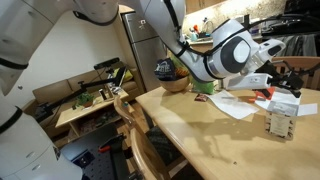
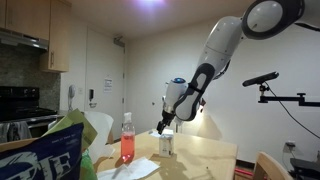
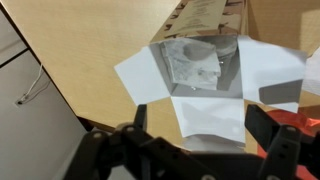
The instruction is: Take the paper out of the box and put it on the table
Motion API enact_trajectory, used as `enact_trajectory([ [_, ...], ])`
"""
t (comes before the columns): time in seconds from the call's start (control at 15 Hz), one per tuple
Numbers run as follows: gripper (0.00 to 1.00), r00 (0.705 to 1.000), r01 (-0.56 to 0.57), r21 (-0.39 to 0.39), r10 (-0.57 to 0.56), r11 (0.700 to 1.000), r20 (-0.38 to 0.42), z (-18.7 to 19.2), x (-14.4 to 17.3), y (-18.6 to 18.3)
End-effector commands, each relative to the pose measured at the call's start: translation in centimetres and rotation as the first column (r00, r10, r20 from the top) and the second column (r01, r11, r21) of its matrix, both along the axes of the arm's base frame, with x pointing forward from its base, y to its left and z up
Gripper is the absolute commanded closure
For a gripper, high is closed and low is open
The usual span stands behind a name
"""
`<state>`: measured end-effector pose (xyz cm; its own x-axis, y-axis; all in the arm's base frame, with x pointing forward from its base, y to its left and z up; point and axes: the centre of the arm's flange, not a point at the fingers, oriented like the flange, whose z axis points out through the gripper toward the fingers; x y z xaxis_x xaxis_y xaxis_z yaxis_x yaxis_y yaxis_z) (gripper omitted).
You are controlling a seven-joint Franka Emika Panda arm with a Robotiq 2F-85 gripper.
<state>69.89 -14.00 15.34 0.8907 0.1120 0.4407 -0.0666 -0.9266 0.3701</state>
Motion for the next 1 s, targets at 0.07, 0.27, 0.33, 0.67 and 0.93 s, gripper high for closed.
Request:
enact_trajectory([
  [0.07, 0.00, 0.999, 0.032, -0.024, -0.033, 0.999, -0.022, 0.3, -0.5, -1.1],
  [0.27, 0.00, 0.999, 0.034, -0.020, -0.035, 0.999, -0.038, -0.3, -0.5, -1.8],
  [0.33, 0.00, 0.998, 0.035, -0.019, -0.036, 0.999, -0.045, -0.5, -0.5, -1.9],
  [0.67, 0.00, 0.998, 0.029, -0.010, -0.029, 1.000, -0.060, -1.3, -0.6, -2.0],
  [0.93, 0.07, 0.998, 0.026, -0.016, -0.027, 1.000, -0.064, -1.5, -0.6, -2.0],
])
